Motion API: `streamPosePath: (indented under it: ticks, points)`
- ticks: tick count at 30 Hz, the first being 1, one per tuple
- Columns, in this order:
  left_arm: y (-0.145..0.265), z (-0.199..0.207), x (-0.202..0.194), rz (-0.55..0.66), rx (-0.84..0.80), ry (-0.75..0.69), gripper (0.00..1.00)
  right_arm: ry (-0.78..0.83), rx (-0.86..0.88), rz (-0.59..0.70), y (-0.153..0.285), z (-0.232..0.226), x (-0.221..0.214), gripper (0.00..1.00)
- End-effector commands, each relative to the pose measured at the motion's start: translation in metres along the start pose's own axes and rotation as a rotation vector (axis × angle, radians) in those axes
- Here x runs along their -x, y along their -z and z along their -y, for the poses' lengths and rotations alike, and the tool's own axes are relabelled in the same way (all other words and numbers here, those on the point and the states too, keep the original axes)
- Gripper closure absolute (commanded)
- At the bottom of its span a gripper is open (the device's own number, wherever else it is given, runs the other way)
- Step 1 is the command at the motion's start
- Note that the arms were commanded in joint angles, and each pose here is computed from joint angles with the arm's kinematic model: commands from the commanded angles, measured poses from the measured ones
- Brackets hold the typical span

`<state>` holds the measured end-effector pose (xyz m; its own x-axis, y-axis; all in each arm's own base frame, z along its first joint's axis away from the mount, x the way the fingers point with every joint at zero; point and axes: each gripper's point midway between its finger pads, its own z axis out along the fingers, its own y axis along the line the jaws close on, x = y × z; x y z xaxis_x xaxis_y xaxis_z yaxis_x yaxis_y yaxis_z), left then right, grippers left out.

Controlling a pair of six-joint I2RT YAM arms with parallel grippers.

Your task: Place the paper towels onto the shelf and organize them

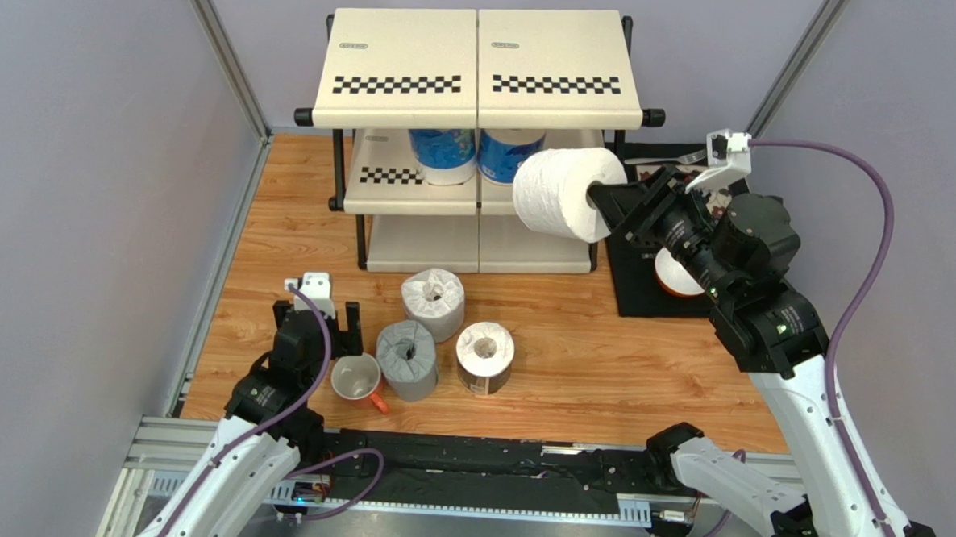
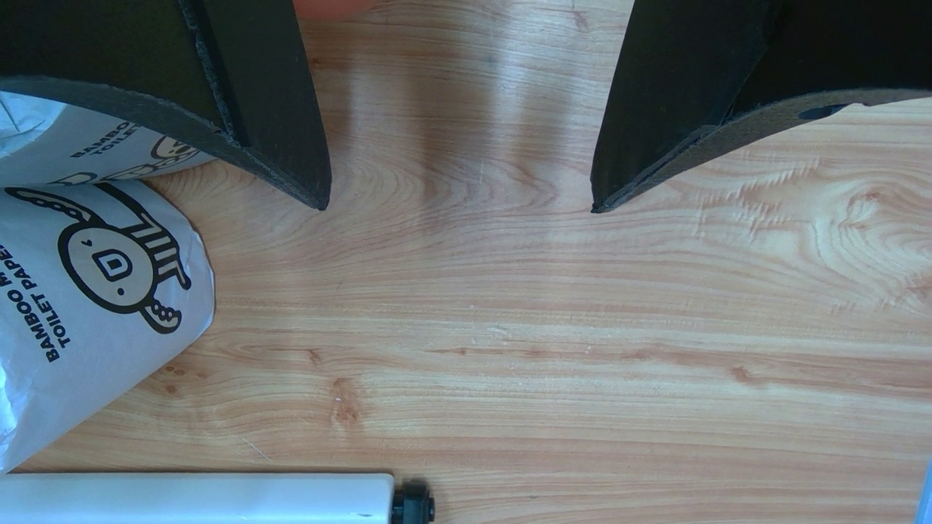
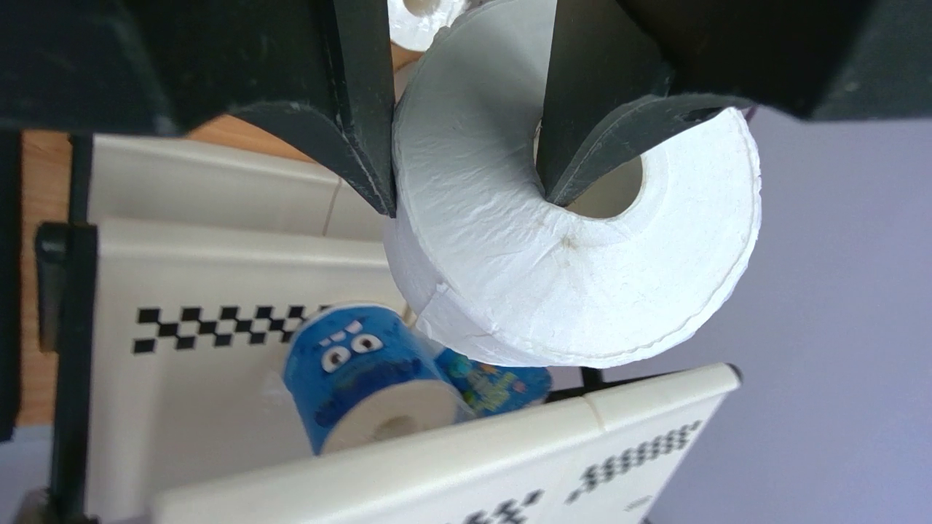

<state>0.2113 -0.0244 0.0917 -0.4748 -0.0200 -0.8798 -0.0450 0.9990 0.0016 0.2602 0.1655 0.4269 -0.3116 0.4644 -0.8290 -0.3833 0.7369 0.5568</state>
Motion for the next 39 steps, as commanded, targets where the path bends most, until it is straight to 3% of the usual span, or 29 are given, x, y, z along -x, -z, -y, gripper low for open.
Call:
streamPosePath:
  ticks: [1,8,9,10,13,21,26,39]
  points:
    - [0.003,0.001,0.014,0.029,0.0,0.013,0.03,-0.001,0.238,0.146,0.014,-0.07,0.057,0.68]
    - [0.004,-0.002,0.016,0.03,0.014,0.011,0.03,0.05,0.372,0.172,-0.01,-0.131,0.089,0.66]
    - [0.004,-0.002,0.015,0.031,0.016,0.011,0.03,0.06,0.354,0.132,-0.033,-0.131,0.08,0.66]
    - [0.004,-0.002,0.014,0.029,0.016,0.011,0.03,0.08,0.391,0.184,-0.025,-0.148,0.103,0.66]
    - [0.004,-0.002,0.015,0.031,0.016,0.013,0.03,0.101,0.39,0.211,-0.048,-0.16,0.119,0.64]
    - [0.005,-0.003,0.017,0.044,0.017,0.015,0.03,0.175,0.323,0.332,-0.105,-0.165,0.151,0.61]
    - [0.005,-0.002,0.017,0.043,0.011,0.015,0.03,0.218,0.321,0.345,-0.142,-0.166,0.147,0.6]
    - [0.004,-0.003,0.016,0.032,0.017,0.012,0.03,0.286,0.253,0.372,-0.173,-0.153,0.144,0.59]
